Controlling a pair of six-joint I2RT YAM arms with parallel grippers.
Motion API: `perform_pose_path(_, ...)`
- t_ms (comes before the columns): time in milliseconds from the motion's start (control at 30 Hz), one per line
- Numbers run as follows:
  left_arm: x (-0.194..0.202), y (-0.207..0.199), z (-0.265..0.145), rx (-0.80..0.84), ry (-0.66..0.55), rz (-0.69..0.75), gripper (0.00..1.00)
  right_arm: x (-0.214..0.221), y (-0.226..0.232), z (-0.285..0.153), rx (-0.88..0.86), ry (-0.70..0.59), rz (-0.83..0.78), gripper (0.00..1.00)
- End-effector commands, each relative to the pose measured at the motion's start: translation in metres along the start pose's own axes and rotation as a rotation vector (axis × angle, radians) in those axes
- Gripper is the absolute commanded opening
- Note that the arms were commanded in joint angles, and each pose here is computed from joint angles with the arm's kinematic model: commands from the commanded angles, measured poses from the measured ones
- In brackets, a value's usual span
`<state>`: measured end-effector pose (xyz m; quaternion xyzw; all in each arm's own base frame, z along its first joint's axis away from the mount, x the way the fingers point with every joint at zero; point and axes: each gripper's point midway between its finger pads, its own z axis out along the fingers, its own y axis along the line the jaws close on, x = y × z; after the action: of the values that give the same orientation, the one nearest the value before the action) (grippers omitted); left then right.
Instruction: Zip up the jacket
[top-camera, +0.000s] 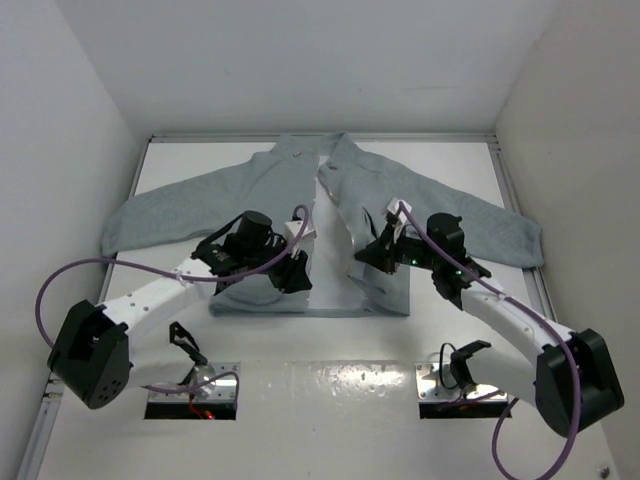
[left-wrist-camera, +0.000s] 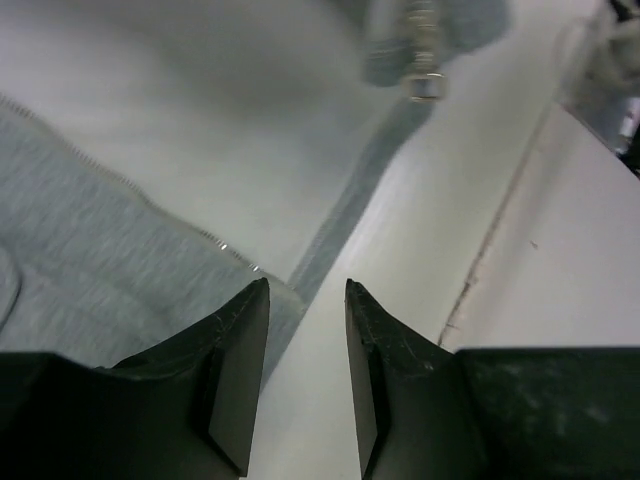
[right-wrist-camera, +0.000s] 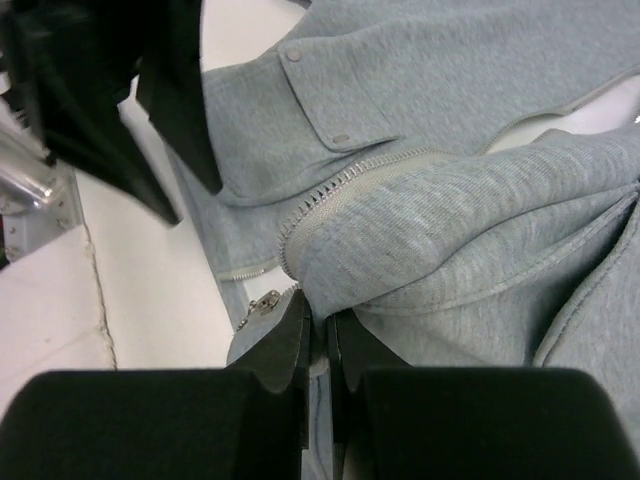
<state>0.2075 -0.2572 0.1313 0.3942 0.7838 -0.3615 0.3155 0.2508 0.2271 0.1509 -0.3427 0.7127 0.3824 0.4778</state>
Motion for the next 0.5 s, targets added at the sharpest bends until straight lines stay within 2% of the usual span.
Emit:
perform_pose_path(0,0.025,0.039,-0.001,-0.271,0.072,-0.137,0.42,-0.004,0.009,-0.007,-0.017,-0.035,-0.146,0.00)
perform_pose_path(33,0.033,0.041,0.002,-0.305,0.095,-0.205,0.40,0.002,0.010,-0.008,-0.015,-0.029,-0.152,0.00)
perform_pose_path(100,0.035,0.041,0.006,-0.276,0.108,-0.238,0.39,0.004,0.012,-0.010,-0.021,-0.026,-0.170,0.00)
perform_pose_path(167,0.015,0.041,0.005,-0.229,0.033,-0.245,0.36,0.005,0.014,-0.011,-0.025,-0.028,-0.207,0.00)
perform_pose_path(233,-0.024,0.020,0.007,-0.084,-0.101,-0.210,0.36,0.002,0.016,-0.012,-0.033,-0.039,-0.209,0.00)
perform_pose_path(300,-0.053,-0.002,0.010,0.075,-0.191,-0.150,0.44,-0.001,0.019,-0.011,-0.045,-0.047,-0.204,0.00)
perform_pose_path(467,-0.095,-0.032,0.009,0.342,-0.291,-0.152,0.46,-0.005,0.029,-0.009,-0.091,-0.051,-0.139,0.00)
